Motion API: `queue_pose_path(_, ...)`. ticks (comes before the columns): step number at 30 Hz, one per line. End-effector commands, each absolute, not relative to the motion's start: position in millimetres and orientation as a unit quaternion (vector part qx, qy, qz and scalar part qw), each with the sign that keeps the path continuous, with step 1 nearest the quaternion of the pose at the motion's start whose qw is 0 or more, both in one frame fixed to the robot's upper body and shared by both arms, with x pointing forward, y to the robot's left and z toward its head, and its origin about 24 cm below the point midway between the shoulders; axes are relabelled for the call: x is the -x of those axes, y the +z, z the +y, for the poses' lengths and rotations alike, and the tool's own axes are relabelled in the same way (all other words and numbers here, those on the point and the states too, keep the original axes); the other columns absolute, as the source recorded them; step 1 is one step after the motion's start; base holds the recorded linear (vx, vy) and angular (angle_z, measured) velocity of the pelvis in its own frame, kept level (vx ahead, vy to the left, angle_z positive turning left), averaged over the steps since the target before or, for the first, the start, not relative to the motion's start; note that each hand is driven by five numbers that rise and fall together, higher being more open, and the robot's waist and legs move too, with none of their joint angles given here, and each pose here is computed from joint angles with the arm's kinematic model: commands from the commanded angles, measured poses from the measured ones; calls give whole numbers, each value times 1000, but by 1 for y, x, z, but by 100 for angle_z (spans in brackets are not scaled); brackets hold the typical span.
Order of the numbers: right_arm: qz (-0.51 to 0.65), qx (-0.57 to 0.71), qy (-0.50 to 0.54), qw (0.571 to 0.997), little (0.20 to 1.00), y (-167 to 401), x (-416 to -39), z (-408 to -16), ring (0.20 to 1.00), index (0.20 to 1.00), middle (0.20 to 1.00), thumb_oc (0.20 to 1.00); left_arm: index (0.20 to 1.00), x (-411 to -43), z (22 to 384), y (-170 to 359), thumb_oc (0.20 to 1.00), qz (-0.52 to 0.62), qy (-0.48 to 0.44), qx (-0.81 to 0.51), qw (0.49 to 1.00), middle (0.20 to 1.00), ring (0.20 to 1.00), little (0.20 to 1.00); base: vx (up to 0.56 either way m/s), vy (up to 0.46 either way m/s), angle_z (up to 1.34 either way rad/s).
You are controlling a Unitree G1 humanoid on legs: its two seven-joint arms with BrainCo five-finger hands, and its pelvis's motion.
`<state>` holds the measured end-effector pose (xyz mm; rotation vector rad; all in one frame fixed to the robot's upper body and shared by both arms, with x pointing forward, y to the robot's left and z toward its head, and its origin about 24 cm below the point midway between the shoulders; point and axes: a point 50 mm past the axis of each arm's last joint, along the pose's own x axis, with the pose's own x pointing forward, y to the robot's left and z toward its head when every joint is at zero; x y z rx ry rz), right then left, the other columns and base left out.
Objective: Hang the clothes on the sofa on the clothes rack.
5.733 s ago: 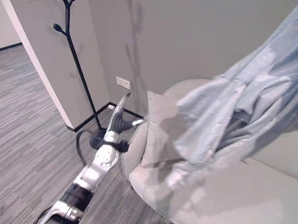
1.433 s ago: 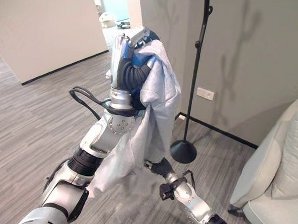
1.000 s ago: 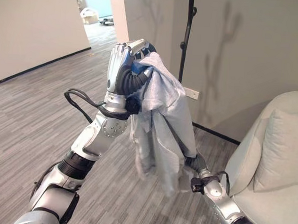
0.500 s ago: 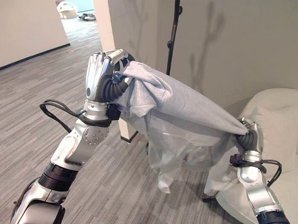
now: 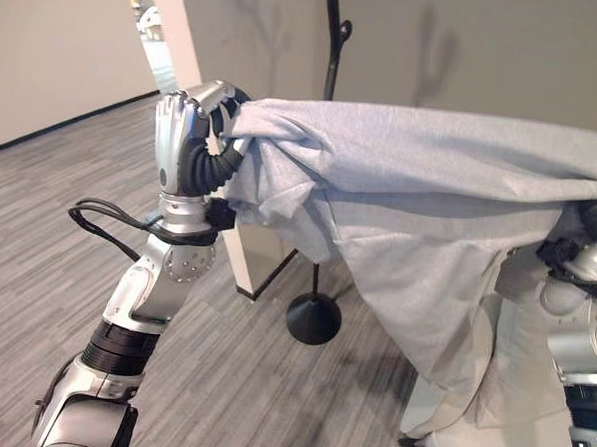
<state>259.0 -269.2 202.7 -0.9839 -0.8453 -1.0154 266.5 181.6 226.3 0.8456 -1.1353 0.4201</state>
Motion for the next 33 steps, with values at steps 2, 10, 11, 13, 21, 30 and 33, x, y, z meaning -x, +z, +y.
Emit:
queue_pose_path(2, -385, 441, -501, 637, 200, 224, -254, -288, 200, 200, 200, 200, 200, -260, 220, 249, 200, -521, 303, -380, 702, 200, 200, 200, 87, 11, -12)
queue_pose_path(10, -467, 453, -415, 636, 200, 261, -273, -262, 200, 200, 200, 200, 200, -285, 243, 250, 200, -469, 345, -462, 669, 200, 200, 200, 183, 164, -21)
queue_pose_path(11, -478, 454, -406, 633, 200, 266, -274, -258, 200, 200, 200, 200, 200, -285, 246, 253, 200, -468, 351, -470, 661, 200, 200, 200, 314, 196, -33)
queue_pose_path(13, -486, 460, -394, 630, 200, 270, -276, -253, 200, 200, 200, 200, 200, -286, 252, 254, 200, -460, 360, -480, 654, 200, 200, 200, 130, 89, -49)
queue_pose_path(21, -492, 514, -352, 607, 200, 290, -286, -238, 200, 200, 200, 200, 200, -303, 282, 261, 200, -389, 376, -535, 649, 200, 200, 200, 200, 219, -28)
queue_pose_path(30, -389, 566, -351, 636, 200, 285, -316, -267, 200, 200, 200, 200, 200, -342, 270, 256, 200, -323, 297, -603, 666, 200, 200, 200, 101, 180, -21)
queue_pose_path(33, -388, 584, -328, 633, 200, 289, -321, -265, 200, 200, 200, 200, 200, -347, 276, 265, 200, -311, 298, -626, 651, 200, 200, 200, 53, 102, -10)
